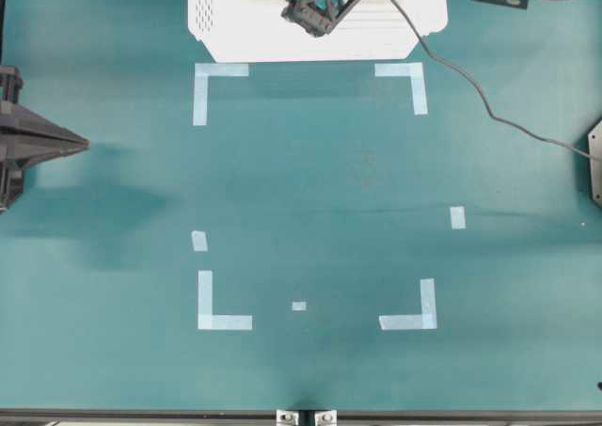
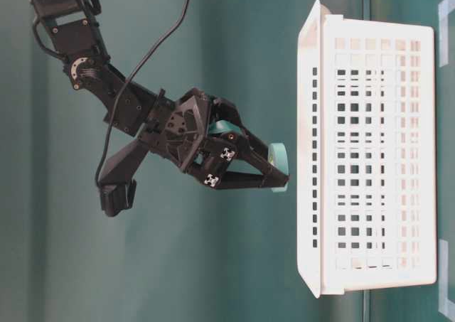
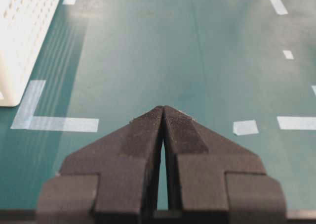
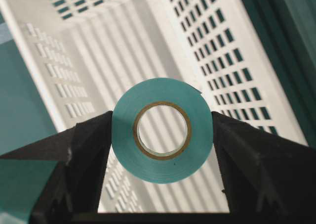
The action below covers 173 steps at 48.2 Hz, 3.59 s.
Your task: Put the tape into the white basket.
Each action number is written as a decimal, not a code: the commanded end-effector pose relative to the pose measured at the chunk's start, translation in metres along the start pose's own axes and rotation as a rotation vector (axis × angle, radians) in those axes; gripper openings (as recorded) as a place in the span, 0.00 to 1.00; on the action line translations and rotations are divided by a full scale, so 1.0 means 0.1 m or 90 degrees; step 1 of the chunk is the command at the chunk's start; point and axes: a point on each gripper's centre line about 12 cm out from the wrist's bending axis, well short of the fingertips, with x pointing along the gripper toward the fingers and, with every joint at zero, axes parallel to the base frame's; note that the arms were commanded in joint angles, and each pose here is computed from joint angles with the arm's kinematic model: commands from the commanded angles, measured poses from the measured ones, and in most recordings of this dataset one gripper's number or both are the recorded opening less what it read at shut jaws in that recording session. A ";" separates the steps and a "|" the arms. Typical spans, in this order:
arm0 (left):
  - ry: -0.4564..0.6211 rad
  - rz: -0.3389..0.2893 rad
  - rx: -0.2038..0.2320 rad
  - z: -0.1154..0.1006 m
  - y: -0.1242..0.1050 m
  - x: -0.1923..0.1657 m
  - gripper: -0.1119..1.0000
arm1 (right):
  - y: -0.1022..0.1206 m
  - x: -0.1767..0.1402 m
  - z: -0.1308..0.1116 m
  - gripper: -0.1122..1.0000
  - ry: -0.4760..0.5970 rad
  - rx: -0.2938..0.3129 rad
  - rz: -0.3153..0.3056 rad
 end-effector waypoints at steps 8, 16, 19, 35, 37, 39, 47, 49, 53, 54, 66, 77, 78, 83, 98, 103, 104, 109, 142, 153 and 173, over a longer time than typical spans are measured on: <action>-0.005 0.001 -0.002 0.04 0.00 0.00 0.00 | -0.12 -0.21 0.13 0.71 -0.036 0.014 -0.004; -0.005 0.001 -0.002 0.04 0.00 0.00 0.00 | -0.20 -0.19 0.13 0.71 -0.035 0.022 -0.010; -0.005 0.001 -0.001 0.04 0.00 0.00 0.00 | -0.21 -0.18 0.11 0.71 -0.033 0.022 -0.012; -0.005 0.001 -0.002 0.04 0.00 0.00 0.00 | -0.22 -0.15 0.08 0.75 -0.032 0.022 -0.011; -0.005 0.001 -0.002 0.04 0.00 0.00 0.00 | -0.22 -0.15 0.08 0.84 -0.032 0.022 -0.011; -0.005 0.001 -0.002 0.04 0.00 0.00 0.00 | -0.22 -0.15 0.08 0.92 -0.031 0.022 -0.012; -0.005 0.001 -0.002 0.04 0.00 0.00 0.00 | -0.22 -0.16 0.08 0.95 -0.030 0.022 -0.012; -0.005 0.001 -0.001 0.04 0.00 0.00 0.00 | -0.22 -0.16 0.08 0.95 -0.030 0.022 -0.012; -0.005 0.001 -0.001 0.04 0.00 0.00 0.00 | -0.22 -0.16 0.09 0.95 -0.032 0.021 -0.012; -0.005 0.001 -0.001 0.04 0.00 0.00 0.00 | -0.22 -0.16 0.09 0.95 -0.033 0.021 -0.012; -0.006 0.001 -0.001 0.04 0.00 0.00 0.00 | -0.06 -0.24 0.08 0.95 -0.039 0.005 0.004; -0.005 0.001 0.000 0.04 0.00 0.00 0.00 | 0.26 -0.41 0.06 0.95 -0.055 -0.029 0.037; -0.007 0.001 0.000 0.04 0.00 0.00 0.00 | 0.29 -0.41 0.05 0.95 -0.054 -0.032 0.039; -0.005 0.001 0.000 0.04 0.00 0.00 0.00 | 0.49 -0.46 0.00 0.95 -0.055 -0.054 0.058; -0.006 0.001 -0.001 0.04 0.00 0.00 0.00 | 1.24 -0.63 -0.27 0.95 -0.048 -0.141 0.129; -0.006 0.001 -0.001 0.04 0.00 0.00 0.00 | 1.47 -0.71 -0.38 0.95 -0.047 -0.170 0.153; -0.005 0.001 -0.001 0.04 0.00 0.00 0.00 | 1.50 -0.72 -0.40 0.95 -0.046 -0.174 0.156; -0.005 0.001 -0.001 0.04 0.00 0.00 0.00 | 1.63 -0.76 -0.48 0.95 -0.044 -0.191 0.170; -0.005 0.001 -0.001 0.04 0.00 0.00 0.00 | 1.55 -1.04 -0.66 0.95 -0.068 -0.220 0.179; -0.004 0.001 0.000 0.03 0.00 0.00 0.00 | 1.45 -1.18 -0.73 0.95 -0.106 -0.216 0.198; -0.004 0.001 0.000 0.03 0.00 0.00 0.00 | 1.29 -1.40 -0.86 0.95 -0.150 -0.206 0.223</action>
